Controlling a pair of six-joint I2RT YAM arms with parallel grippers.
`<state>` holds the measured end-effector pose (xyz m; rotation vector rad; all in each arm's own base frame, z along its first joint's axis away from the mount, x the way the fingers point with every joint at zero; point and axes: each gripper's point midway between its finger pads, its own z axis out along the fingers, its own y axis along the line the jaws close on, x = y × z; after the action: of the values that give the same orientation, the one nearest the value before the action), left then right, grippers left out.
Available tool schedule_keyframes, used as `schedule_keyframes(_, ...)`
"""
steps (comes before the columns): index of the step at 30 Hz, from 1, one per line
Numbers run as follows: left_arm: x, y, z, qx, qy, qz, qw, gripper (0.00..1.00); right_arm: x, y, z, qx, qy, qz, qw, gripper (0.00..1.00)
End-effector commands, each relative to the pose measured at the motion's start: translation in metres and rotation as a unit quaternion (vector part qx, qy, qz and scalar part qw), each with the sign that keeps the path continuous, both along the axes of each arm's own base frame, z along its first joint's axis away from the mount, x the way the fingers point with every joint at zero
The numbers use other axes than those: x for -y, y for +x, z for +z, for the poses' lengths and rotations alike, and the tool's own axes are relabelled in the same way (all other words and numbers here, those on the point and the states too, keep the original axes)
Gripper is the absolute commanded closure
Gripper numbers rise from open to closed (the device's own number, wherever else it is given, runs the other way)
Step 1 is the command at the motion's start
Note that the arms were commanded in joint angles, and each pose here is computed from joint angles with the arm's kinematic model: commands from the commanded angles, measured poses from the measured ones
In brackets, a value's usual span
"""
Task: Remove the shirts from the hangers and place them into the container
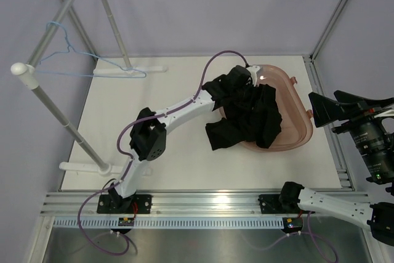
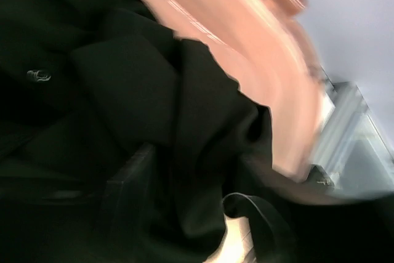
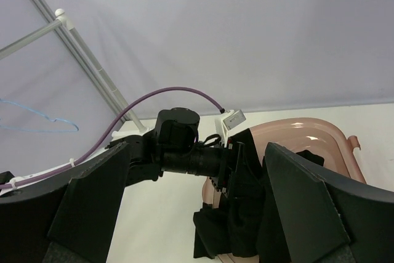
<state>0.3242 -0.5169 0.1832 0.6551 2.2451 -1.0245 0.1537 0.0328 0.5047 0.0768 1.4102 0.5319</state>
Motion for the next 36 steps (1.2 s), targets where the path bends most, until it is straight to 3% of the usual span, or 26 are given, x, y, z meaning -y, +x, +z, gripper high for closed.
schedule_keyframes(1, -0.014, -0.002, 0.049, 0.085, -0.006, 0.008, 0.996, 0.31, 0.001, 0.0, 0.006, 0.002, 0.015, 0.0, 1.0, 0.0)
schedule_keyframes(3, -0.035, -0.003, 0.086, 0.153, -0.016, 0.036, 0.987, 0.21, -0.004, 0.0, 0.005, -0.001, 0.011, 0.006, 1.0, 0.0)
schedule_keyframes(5, -0.054, -0.006, 0.103, 0.19, -0.017, 0.069, 0.979, 0.19, -0.005, 0.0, 0.005, -0.001, 0.012, 0.008, 1.0, 0.01)
schedule_keyframes(6, -0.076, -0.003, 0.083, 0.197, 0.018, 0.106, 0.975, 0.19, -0.005, -0.001, 0.005, -0.001, 0.01, 0.011, 1.0, 0.01)
schedule_keyframes(8, -0.11, -0.013, 0.112, 0.213, -0.003, 0.15, 0.966, 0.19, -0.006, -0.001, 0.004, -0.002, 0.008, 0.015, 1.0, 0.01)
schedule_keyframes(9, -0.126, -0.013, 0.11, 0.219, 0.004, 0.174, 0.96, 0.19, -0.008, -0.001, 0.004, -0.003, 0.006, 0.019, 1.0, 0.0)
schedule_keyframes(10, -0.14, -0.021, 0.08, 0.206, 0.02, 0.18, 0.962, 0.19, -0.009, -0.001, 0.003, -0.003, 0.001, 0.02, 1.0, 0.01)
schedule_keyframes(11, -0.156, -0.03, 0.096, 0.215, -0.003, 0.189, 0.958, 0.18, -0.012, -0.001, 0.002, -0.004, -0.002, 0.023, 1.0, 0.0)
schedule_keyframes(15, -0.167, -0.069, 0.072, 0.201, -0.047, 0.116, 0.971, 0.17, -0.029, 0.0, -0.003, -0.005, -0.021, 0.049, 0.999, 0.01)
schedule_keyframes(19, -0.166, -0.089, 0.058, 0.2, -0.103, 0.051, 0.973, 0.26, -0.042, -0.002, -0.006, 0.002, -0.027, 0.076, 0.997, 0.01)
schedule_keyframes(20, -0.17, -0.095, 0.036, 0.187, -0.1, 0.037, 0.977, 0.28, -0.046, -0.004, -0.006, 0.003, -0.029, 0.088, 0.996, 0.0)
schedule_keyframes(21, -0.166, -0.1, 0.043, 0.186, -0.137, 0.017, 0.973, 0.28, -0.048, -0.004, -0.008, 0.002, -0.032, 0.09, 0.995, 0.01)
schedule_keyframes(28, -0.18, -0.077, 0.01, 0.149, -0.177, 0.011, 0.973, 0.3, -0.048, -0.008, -0.014, -0.003, -0.039, 0.104, 0.994, 0.01)
schedule_keyframes(36, -0.149, -0.075, -0.002, 0.118, -0.212, -0.065, 0.968, 0.3, -0.043, -0.011, -0.017, 0.002, -0.046, 0.104, 0.993, 0.01)
